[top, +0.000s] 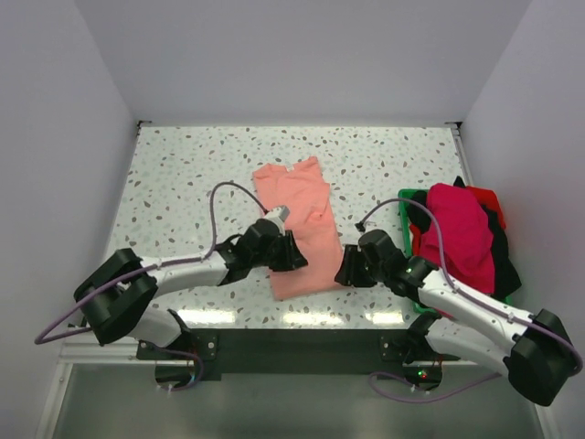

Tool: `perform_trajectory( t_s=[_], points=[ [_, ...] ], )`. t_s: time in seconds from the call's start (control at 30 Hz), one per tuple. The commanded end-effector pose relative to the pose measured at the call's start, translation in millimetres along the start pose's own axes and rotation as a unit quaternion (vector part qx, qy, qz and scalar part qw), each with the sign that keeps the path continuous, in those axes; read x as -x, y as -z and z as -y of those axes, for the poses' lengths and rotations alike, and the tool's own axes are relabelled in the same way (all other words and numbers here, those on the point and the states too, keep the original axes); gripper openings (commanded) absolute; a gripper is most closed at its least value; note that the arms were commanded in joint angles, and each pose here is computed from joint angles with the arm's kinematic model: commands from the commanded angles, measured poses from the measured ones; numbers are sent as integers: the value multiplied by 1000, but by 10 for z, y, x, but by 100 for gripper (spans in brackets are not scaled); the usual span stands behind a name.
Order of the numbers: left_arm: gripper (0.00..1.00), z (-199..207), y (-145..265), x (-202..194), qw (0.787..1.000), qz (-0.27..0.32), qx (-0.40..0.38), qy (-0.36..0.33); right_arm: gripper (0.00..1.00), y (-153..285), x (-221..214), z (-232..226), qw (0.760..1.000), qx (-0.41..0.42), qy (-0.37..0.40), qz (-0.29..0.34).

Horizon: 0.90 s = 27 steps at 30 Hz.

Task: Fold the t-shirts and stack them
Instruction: Fold the tshirt

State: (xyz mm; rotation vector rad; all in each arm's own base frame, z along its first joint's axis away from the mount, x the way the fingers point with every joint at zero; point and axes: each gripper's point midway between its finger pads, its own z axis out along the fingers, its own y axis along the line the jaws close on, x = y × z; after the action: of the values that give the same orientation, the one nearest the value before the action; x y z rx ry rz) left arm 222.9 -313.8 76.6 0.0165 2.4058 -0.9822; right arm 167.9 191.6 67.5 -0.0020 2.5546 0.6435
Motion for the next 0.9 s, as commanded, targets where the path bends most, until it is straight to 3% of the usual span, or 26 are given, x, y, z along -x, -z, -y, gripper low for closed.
perform_trajectory(
  t_s=[0.0,0.07,0.33,0.53,0.87],
  points=[
    [30,-189,95,-465,999,-36,14,11,41,-68,69,-31,1000,-6,-1,13],
    [29,-285,137,-670,998,-51,21,17,40,-109,23,26,1000,-17,3,8],
    [28,-505,227,-890,996,-69,45,19,35,-198,-240,325,998,-62,-14,-16],
    [29,-523,286,-863,996,-64,52,21,28,-207,-430,371,997,-57,-21,-38],
    [34,-553,403,-519,998,-36,58,16,30,49,-422,186,999,-27,-27,-27]
  ],
)
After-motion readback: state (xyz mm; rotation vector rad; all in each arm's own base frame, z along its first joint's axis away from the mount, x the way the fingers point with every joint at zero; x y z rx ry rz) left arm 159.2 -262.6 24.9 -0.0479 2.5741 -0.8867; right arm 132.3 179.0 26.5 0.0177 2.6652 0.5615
